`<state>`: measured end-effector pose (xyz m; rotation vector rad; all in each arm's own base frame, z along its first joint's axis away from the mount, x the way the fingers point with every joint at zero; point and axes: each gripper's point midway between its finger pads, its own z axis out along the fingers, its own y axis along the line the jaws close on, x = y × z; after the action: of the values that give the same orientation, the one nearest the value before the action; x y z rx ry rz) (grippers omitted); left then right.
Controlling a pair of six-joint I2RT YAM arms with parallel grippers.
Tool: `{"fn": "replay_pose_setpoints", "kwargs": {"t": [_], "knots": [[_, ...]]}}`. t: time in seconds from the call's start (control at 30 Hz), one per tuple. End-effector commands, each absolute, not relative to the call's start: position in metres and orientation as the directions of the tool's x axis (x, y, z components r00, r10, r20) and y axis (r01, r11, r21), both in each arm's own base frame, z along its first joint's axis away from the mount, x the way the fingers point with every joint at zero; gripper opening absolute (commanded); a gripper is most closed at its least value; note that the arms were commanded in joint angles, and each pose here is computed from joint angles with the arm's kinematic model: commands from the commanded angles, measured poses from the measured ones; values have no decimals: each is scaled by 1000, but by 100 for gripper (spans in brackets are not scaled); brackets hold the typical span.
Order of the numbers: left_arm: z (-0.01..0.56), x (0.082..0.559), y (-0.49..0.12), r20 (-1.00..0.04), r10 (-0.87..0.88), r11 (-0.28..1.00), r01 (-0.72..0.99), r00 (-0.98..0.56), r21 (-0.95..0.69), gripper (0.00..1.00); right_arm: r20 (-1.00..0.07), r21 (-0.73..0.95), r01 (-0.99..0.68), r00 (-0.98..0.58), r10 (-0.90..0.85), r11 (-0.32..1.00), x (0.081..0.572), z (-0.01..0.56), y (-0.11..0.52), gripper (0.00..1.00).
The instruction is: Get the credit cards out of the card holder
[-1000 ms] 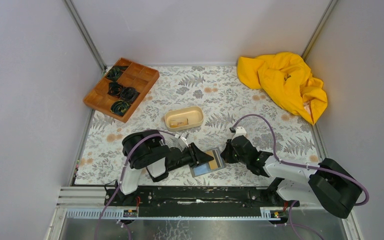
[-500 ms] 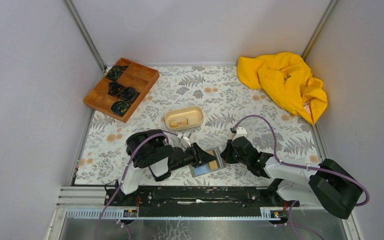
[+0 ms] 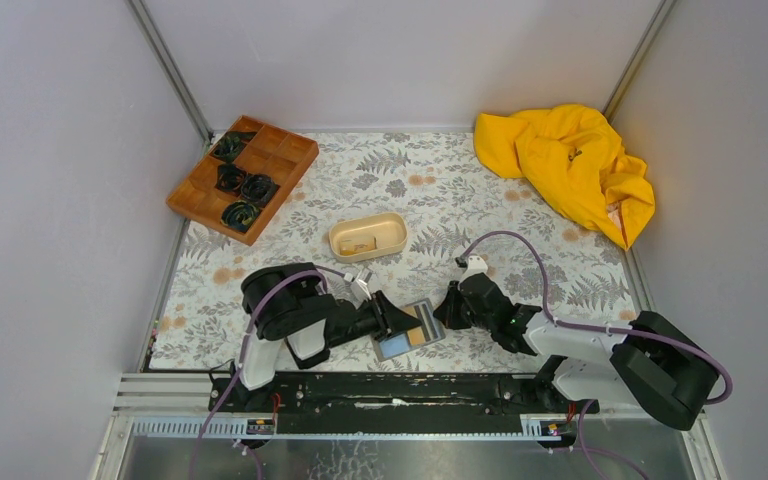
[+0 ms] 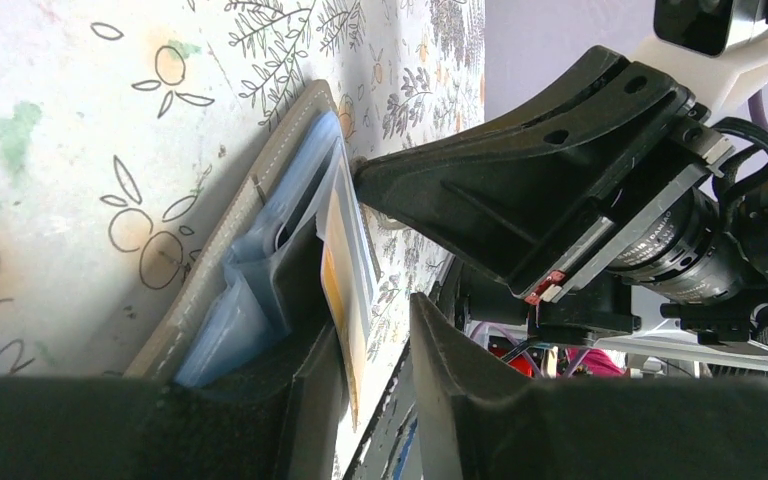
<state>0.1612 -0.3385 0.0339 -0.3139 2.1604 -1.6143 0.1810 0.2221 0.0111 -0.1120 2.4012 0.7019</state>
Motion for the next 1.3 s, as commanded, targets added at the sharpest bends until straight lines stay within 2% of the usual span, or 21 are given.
{"fn": "replay_pose_setpoints", "kwargs": {"t": [0.0,0.43,0.83,0.9,0.97,1.03,1.27], "knots": [[44,161,-333,-248,-432,290,127,-867,-949,36,-489,409,-224,-872,5,885,151,-18,208,0],[35,156,-315,-259,-437,335,112,-861,-936,36,-488,423,-201,-872,36,884,157,-15,203,0],[30,155,-300,-260,-455,361,90,-852,-928,28,-474,429,-180,-879,51,885,161,-18,197,0],[30,154,-298,-261,-456,364,89,-851,-927,26,-471,428,-178,-881,51,886,161,-19,197,0],[30,154,-297,-262,-458,367,88,-849,-926,10,-473,428,-179,-880,51,886,162,-18,197,0],[30,154,-296,-261,-457,367,87,-850,-926,0,-475,427,-180,-879,50,886,162,-18,197,0],[38,154,-292,-272,-464,356,104,-843,-929,0,-477,423,-174,-877,56,889,167,-15,196,0]]}}
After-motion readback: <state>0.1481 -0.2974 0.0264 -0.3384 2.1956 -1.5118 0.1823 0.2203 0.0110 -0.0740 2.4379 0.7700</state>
